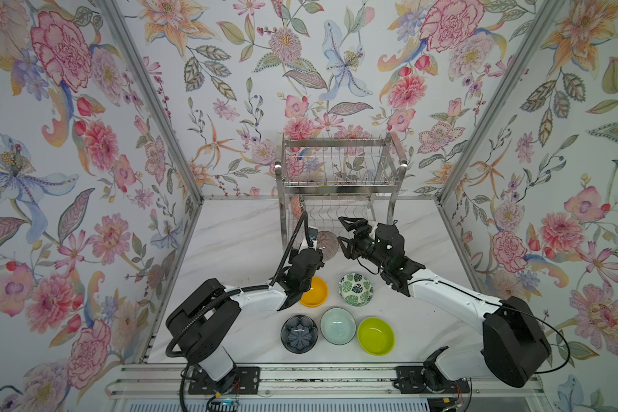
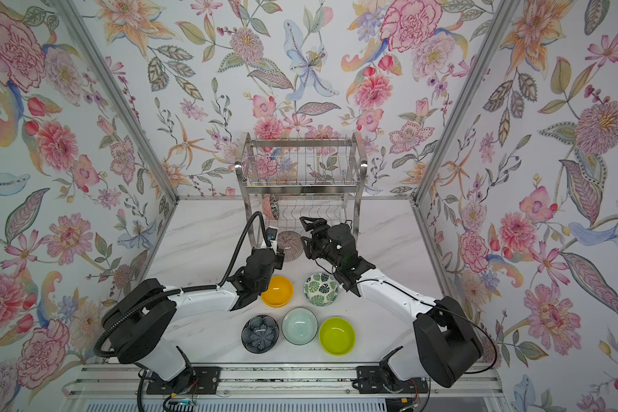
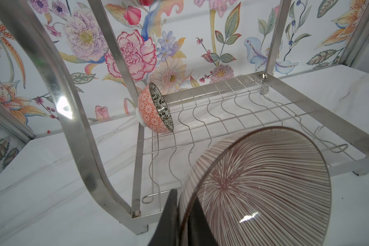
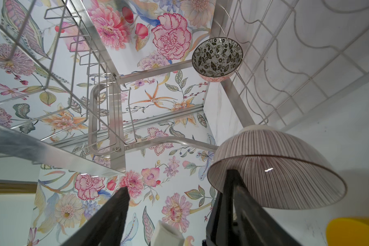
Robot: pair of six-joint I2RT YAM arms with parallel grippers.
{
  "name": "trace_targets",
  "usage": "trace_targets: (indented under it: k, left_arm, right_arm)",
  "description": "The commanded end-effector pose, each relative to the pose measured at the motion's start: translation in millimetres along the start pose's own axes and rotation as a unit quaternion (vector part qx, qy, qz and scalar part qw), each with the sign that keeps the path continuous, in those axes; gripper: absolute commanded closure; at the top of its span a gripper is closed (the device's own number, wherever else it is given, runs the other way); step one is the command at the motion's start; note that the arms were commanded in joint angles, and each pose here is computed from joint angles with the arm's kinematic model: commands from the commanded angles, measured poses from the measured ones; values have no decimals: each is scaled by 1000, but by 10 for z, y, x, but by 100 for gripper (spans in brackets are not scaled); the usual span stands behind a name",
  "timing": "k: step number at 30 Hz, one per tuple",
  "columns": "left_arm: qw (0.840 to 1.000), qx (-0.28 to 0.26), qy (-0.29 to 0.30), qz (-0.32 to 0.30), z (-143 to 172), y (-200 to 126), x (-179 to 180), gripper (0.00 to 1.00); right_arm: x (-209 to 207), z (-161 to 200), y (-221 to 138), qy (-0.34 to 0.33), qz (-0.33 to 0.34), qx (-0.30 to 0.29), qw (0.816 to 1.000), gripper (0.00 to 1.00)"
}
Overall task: Load bowls into a dish rack
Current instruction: Place the bowl in the dish rack.
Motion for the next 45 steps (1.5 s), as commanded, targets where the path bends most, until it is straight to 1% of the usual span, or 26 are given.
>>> trace_targets:
  k: [1, 5, 8, 12, 14, 18, 25, 31, 38, 43, 45]
  left_arm:
    - [997, -76, -22, -9, -396, -36, 50, 100]
    - [996, -92, -13, -7, -440, -31, 28, 100]
    - [995, -97, -5, -5, -452, -32, -6, 100]
    - [994, -105, 4, -6, -462, -50, -32, 100]
    - [994, -106, 9, -13, -456, -49, -37, 100]
    - [993, -110, 24, -30, -464, -70, -33, 100]
    - [991, -114, 39, -51, -471, -87, -25, 100]
    - [991, -113, 46, -58, -470, -91, -23, 100]
    - [992, -105, 42, -52, -464, -75, -37, 100]
    - [994, -102, 30, -38, -472, -91, -51, 77]
    - [994, -103, 25, -33, -479, -110, -47, 66]
  right_arm:
    - [142, 95, 68, 23, -24, 9, 999, 24]
    - [144, 78, 137, 40, -29, 7, 999, 29]
    - [185, 90, 183, 44, -33, 6, 998, 30]
    - [197, 40, 246, 52, -35, -6, 998, 35]
    - [184, 2, 279, 60, -36, -13, 997, 37]
    - [187, -47, 355, 75, -39, -22, 996, 46]
    - [204, -49, 486, 90, -40, -25, 995, 52]
    - [170, -117, 491, 90, -39, -43, 994, 69]
    - [148, -159, 495, 79, -47, -44, 995, 91]
    - [158, -211, 444, 66, -62, -45, 995, 99]
    - [168, -227, 428, 57, -65, -44, 995, 100]
Point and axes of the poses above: each gripper's point midway between its finger pads, its own y axis out along the fingers, its own x axis along the line the jaws close on, z = x × y, the point moved 2 cm from there along -y, back along the fingers, and after that the axes turned 15 degrees about y, right-handed, at the moved point
